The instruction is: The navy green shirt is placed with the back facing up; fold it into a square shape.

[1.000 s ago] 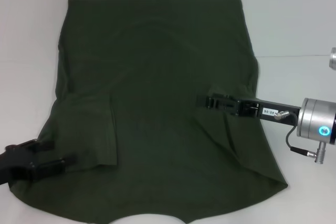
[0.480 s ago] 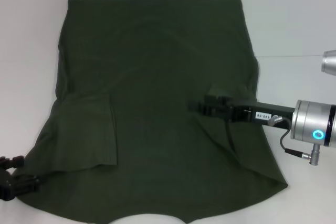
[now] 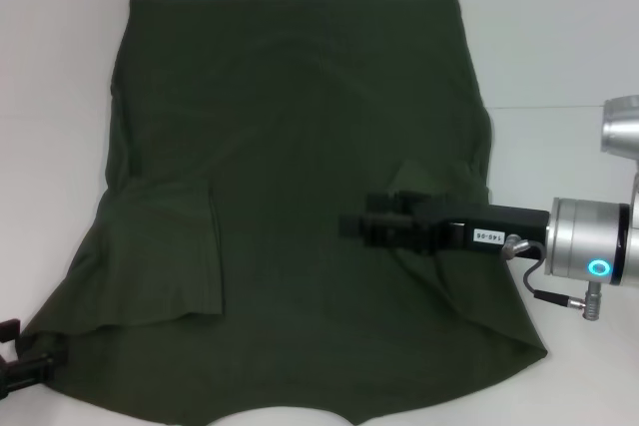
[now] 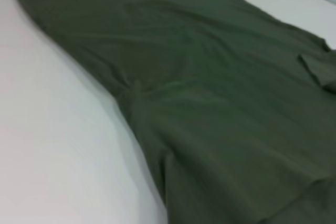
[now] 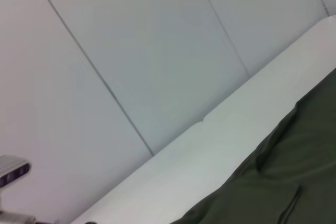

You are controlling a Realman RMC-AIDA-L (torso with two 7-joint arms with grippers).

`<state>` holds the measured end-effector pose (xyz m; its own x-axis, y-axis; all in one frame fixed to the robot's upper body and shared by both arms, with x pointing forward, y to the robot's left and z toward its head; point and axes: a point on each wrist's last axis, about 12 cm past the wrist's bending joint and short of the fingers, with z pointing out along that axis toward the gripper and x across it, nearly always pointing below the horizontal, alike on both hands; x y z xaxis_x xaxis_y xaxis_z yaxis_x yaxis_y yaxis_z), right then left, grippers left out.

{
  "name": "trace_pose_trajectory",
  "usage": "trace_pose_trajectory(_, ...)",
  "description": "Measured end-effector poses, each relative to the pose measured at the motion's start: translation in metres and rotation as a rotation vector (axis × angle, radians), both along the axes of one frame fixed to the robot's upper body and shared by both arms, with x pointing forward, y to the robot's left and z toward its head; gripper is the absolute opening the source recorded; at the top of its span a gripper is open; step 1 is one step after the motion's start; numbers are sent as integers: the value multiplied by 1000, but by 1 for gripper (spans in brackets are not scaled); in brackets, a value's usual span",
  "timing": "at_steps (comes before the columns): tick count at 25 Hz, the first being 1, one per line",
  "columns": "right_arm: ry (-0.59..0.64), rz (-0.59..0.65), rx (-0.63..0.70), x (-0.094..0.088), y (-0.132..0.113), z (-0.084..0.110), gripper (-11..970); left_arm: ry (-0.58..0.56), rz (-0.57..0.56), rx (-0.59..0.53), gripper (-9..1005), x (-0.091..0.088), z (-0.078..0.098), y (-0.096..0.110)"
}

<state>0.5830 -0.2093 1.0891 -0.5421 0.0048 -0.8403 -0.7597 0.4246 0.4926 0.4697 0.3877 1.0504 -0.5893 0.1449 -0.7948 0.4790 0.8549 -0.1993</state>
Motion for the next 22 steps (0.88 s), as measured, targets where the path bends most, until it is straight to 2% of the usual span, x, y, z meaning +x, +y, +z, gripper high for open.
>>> trace_pose_trajectory(9,-35,209,-81,-9,18,4,870,15,7,0,750,-4,-4,0)
trace_pose_trajectory(22,-34,201,-69,-10,18,4,869,12,27,17,743,-3,-5,2)
